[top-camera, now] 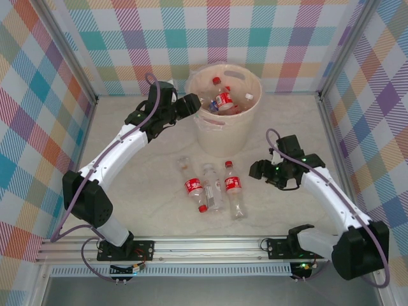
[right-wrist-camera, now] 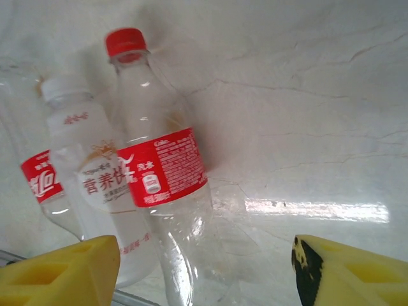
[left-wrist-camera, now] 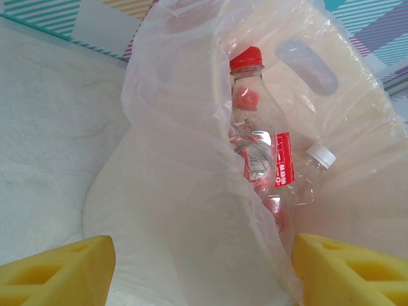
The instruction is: Put the plastic bottles in the bin
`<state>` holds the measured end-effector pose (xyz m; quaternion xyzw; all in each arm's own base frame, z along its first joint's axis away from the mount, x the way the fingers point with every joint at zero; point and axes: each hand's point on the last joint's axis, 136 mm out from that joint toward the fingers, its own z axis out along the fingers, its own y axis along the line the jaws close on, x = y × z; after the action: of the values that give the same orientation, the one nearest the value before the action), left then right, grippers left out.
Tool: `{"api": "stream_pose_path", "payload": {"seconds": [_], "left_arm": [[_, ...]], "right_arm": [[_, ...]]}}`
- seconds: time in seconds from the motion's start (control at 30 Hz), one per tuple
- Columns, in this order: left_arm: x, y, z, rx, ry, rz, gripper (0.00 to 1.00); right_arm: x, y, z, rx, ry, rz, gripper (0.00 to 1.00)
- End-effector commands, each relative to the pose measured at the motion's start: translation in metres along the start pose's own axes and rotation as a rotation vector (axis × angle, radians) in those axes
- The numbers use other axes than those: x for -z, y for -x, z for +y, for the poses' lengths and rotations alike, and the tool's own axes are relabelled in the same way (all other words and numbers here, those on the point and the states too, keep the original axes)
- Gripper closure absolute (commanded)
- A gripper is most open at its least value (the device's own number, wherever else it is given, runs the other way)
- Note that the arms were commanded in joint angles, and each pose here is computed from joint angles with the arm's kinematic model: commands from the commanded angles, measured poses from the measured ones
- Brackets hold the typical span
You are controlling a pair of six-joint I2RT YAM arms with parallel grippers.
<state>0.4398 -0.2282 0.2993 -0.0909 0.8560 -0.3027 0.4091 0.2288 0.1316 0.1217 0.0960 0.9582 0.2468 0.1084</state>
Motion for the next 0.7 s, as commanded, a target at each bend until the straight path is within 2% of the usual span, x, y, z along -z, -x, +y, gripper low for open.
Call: {"api": "stream_pose_path", "payload": {"seconds": [0.0,0.23,0.67], "left_arm": [[-0.001,-0.023,0.022,-0.017,0.079,0.082,0.27],[-0.007,-0.025,0.023,-0.012,0.082,0.093,0.28],[-0.013,-0.023,0.024,-0.01,0.099,0.095,0.28]], "right_arm": [[-0.014,0.014,0.02,-0.005,0.101,-0.025,0.25],[-0.044,0.015,0.023,0.036,0.076,0.033,0.17],[-0.094,0.004,0.039,0.09,0.047,0.094,0.17]]}}
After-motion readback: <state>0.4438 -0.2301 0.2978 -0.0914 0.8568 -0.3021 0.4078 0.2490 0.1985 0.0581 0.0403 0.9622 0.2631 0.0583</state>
